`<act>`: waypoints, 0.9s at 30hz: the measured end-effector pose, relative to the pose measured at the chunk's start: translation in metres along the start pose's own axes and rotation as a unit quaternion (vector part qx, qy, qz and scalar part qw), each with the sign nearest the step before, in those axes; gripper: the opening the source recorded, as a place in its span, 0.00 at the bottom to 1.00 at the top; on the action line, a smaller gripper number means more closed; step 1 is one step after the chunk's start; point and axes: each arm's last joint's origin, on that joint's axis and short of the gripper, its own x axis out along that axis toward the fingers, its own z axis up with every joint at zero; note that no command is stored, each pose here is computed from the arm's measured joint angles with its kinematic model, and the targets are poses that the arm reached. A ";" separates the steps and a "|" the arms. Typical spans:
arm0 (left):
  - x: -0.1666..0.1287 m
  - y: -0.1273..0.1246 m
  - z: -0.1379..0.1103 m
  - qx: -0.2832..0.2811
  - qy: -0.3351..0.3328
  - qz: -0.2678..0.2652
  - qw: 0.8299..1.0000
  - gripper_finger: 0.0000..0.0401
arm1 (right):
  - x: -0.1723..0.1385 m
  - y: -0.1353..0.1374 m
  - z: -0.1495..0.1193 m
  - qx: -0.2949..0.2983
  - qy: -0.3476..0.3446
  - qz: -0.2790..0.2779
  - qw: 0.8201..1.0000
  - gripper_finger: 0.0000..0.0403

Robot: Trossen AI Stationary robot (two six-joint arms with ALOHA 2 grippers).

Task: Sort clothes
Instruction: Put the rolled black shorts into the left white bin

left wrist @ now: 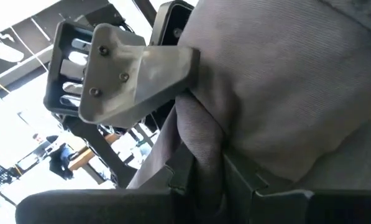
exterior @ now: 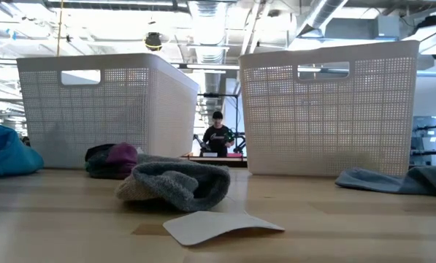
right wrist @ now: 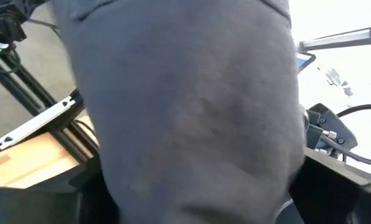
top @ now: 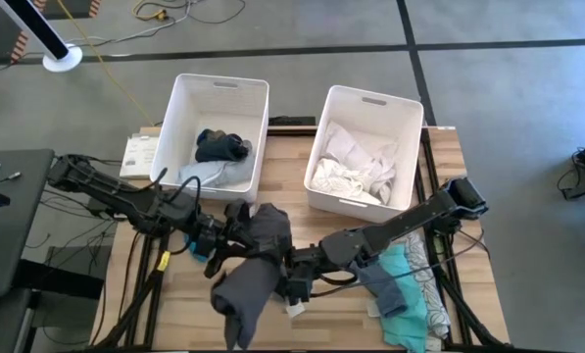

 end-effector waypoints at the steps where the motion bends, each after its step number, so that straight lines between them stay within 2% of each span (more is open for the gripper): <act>1: 0.000 0.000 0.000 -0.003 0.001 0.001 1.000 0.11 | 0.000 -0.001 0.001 0.000 0.000 -0.002 1.000 0.95; 4: 0.000 0.002 -0.001 -0.009 0.001 0.003 1.000 0.11 | 0.000 -0.002 0.001 0.001 0.002 -0.004 1.000 0.85; 9: 0.000 0.001 -0.001 -0.014 0.003 0.002 1.000 0.12 | 0.000 0.000 0.003 0.000 0.002 -0.003 1.000 0.60; 13: 0.000 0.001 -0.002 -0.027 0.011 0.006 1.000 0.19 | -0.001 0.002 0.005 0.000 0.004 -0.003 1.000 0.38; 15: 0.000 0.001 -0.003 -0.031 0.017 0.007 0.999 0.24 | -0.002 0.004 0.007 -0.005 0.005 -0.002 1.000 0.31; 22: -0.005 0.002 -0.004 -0.045 0.049 0.028 0.997 0.44 | -0.005 0.011 0.014 -0.030 0.026 -0.014 0.999 0.31; 27: -0.019 0.005 0.000 -0.046 0.067 0.032 0.996 0.49 | -0.011 0.013 0.024 -0.045 0.035 -0.026 0.998 0.31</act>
